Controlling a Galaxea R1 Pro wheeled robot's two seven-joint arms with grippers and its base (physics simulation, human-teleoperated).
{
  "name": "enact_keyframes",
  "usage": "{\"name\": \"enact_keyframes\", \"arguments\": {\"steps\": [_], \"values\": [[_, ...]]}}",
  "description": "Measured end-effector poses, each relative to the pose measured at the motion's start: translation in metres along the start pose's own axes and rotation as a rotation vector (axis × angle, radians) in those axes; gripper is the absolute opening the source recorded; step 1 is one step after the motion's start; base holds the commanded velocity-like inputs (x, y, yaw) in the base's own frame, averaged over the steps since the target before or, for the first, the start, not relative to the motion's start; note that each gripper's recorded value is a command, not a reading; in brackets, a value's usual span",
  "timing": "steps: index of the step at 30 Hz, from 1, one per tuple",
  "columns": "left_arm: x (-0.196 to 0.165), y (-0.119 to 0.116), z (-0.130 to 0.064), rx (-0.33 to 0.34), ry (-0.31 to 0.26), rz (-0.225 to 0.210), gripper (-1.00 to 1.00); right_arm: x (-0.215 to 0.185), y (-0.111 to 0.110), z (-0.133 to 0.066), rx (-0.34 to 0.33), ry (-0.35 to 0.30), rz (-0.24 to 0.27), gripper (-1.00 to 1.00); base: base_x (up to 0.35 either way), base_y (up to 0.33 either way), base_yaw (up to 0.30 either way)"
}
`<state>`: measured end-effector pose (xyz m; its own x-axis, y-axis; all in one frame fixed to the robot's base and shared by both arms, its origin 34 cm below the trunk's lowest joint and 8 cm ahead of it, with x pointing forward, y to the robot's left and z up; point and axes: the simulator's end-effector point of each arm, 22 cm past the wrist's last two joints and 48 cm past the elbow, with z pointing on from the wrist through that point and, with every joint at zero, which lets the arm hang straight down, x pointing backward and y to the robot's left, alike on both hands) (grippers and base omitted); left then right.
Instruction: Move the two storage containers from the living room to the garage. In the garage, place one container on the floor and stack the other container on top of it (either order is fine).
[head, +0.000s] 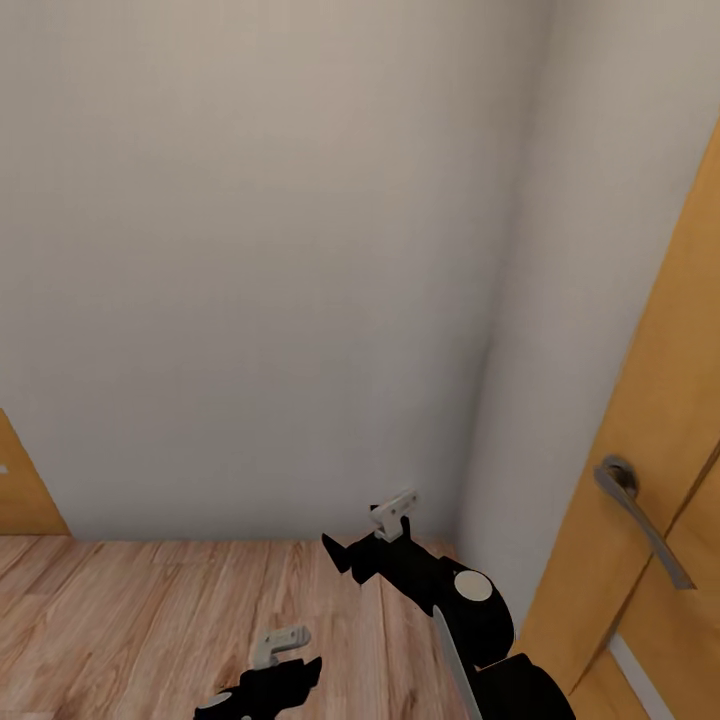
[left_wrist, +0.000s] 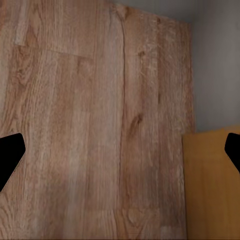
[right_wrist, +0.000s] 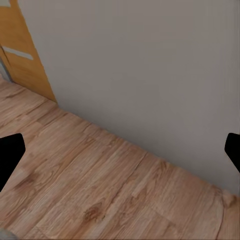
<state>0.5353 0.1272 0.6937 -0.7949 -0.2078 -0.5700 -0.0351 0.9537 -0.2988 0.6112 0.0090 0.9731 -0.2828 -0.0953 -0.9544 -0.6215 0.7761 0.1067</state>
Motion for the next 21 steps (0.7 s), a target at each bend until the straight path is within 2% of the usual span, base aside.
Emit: {"name": "enact_keyframes", "arguments": {"steps": [10, 14, 19, 21], "values": [[-0.003, 0.006, -0.001, -0.009, -0.005, 0.006, 1.0, 0.001, 0.006, 0.001, -0.012, 0.006, -0.004, 1.0, 0.337, 0.045, 0.005], [-0.003, 0.009, -0.001, -0.013, -0.006, 0.002, 1.0, 0.001, 0.006, 0.001, -0.013, 0.008, -0.003, 1.0, 0.327, 0.143, 0.175], [-0.01, 0.026, -0.003, -0.041, -0.02, -0.035, 1.0, 0.002, 0.006, 0.001, -0.012, 0.01, -0.002, 1.0, 0.18, 0.106, 0.27], [-0.016, 0.047, -0.005, -0.075, -0.035, -0.083, 1.0, 0.002, 0.006, 0.001, -0.012, 0.011, -0.003, 1.0, 0.026, 0.016, 0.289]]}}
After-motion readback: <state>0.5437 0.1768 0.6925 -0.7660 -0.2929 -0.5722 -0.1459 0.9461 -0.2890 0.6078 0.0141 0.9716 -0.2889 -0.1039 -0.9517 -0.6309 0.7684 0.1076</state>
